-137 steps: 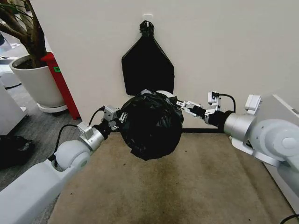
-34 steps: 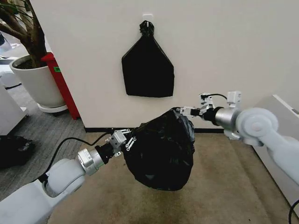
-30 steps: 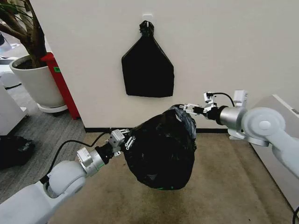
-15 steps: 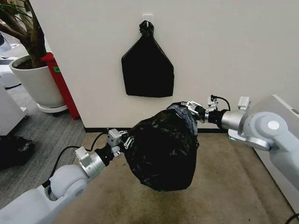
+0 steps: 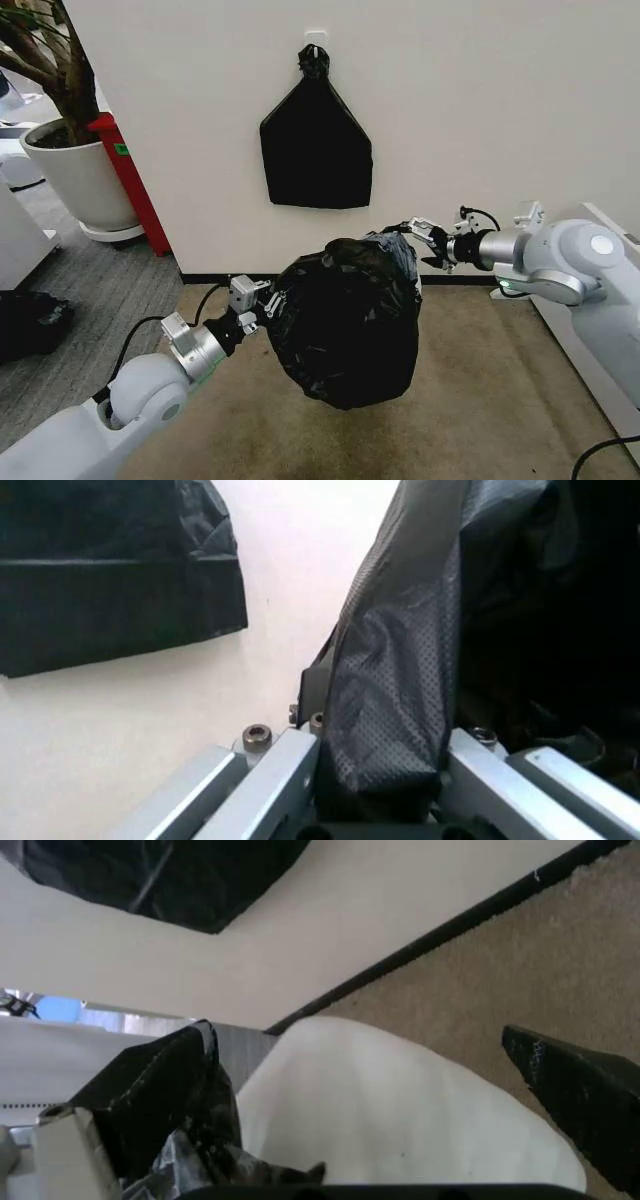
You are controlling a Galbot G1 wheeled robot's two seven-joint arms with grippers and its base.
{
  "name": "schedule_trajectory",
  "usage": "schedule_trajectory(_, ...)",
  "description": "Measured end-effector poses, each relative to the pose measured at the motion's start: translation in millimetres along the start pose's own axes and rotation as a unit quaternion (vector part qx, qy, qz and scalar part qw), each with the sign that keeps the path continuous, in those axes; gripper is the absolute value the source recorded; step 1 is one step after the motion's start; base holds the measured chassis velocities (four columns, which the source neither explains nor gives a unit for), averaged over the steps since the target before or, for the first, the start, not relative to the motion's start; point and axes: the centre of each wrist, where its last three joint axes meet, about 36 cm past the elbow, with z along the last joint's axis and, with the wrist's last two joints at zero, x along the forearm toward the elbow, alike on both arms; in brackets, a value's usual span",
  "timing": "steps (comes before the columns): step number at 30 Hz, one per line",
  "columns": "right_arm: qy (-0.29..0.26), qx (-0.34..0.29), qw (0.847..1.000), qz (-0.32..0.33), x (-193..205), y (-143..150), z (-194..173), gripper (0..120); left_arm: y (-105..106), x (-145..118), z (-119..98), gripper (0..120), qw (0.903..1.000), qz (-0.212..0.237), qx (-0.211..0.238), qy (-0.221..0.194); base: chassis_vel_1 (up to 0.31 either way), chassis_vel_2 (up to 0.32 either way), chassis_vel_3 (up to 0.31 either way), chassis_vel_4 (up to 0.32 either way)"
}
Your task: Place the garbage bag over the trash bin.
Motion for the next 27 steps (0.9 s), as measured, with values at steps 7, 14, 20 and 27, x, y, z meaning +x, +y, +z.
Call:
schedule_trajectory(7, -0.015, -0.007, 1.0, 0.003, 5.2, -10.5, -1.9, 100, -1.6, -0.7, -1.7, 0, 0.9992, -0.015, 0.037, -0.001, 0.0, 0.0, 0.0, 0.0)
schedule_trajectory(14, -0.032, -0.03, 0.999, 0.003, 14.7, -23.3, -6.2, 100, -6.4, 1.9, 1.7, 0, 0.9978, -0.023, 0.062, 0.004, 0.0, 0.0, 0.0, 0.0)
schedule_trajectory(20, -0.039, -0.045, 0.998, 0.008, 19.7, -34.8, -6.1, 100, -8.0, 2.7, 1.8, 0, 0.9967, -0.026, 0.077, 0.008, 0.0, 0.0, 0.0, 0.0)
schedule_trajectory(27, -0.049, -0.002, 0.999, 0.015, 25.7, -43.1, 12.1, 100, -13.9, -2.9, -2.2, 0, 0.9889, -0.065, 0.133, 0.013, 0.0, 0.0, 0.0, 0.0)
